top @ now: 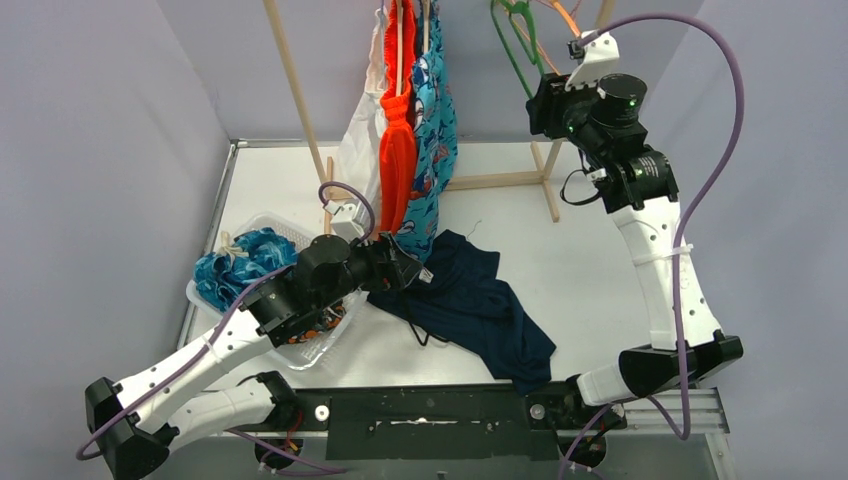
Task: Remove the shorts from the hanger
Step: Place the hanger on the clothes rod.
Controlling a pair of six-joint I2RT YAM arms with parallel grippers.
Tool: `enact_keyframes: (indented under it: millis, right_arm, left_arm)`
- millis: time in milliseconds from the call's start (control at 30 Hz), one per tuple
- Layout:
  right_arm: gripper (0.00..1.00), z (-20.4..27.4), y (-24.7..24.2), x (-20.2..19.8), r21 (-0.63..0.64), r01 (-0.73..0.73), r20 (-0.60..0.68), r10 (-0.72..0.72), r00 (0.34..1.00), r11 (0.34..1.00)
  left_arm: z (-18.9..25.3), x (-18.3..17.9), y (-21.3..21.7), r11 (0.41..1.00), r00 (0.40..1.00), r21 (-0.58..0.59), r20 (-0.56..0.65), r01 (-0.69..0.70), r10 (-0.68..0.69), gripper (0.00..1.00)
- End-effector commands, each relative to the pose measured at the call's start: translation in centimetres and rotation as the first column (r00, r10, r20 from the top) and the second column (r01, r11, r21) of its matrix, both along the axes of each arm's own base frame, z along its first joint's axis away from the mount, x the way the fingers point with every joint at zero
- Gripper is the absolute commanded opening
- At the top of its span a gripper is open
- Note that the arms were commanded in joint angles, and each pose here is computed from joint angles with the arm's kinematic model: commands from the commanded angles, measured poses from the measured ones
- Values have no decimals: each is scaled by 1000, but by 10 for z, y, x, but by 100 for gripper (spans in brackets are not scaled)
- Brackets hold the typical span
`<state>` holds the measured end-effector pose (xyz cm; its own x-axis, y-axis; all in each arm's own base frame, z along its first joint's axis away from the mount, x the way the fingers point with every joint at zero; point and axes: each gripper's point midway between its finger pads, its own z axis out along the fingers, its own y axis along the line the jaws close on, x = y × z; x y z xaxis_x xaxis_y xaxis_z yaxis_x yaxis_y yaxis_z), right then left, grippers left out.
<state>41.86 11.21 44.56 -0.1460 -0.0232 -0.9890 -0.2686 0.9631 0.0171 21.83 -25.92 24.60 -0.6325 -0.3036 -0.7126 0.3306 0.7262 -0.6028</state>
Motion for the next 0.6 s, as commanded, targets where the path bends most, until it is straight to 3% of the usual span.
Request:
enact_keyframes:
  millis: [0, 467, 567]
  right_arm:
    - [52, 26, -9, -19, 20, 9, 74, -10, 997, 1000]
    - [59, -45, -18, -78, 54, 6, -49, -3, 999, 999]
    - [68, -74, -19, -99, 96, 10, -102, 0, 995, 995]
  left_arm:
    - [19, 3, -7, 998, 999, -54, 40, 16, -13, 81]
    - [0, 1, -11, 999, 999, -21, -18, 29, -29, 81]
    - [-6, 0, -13, 999, 999, -17, -34, 34, -35, 81]
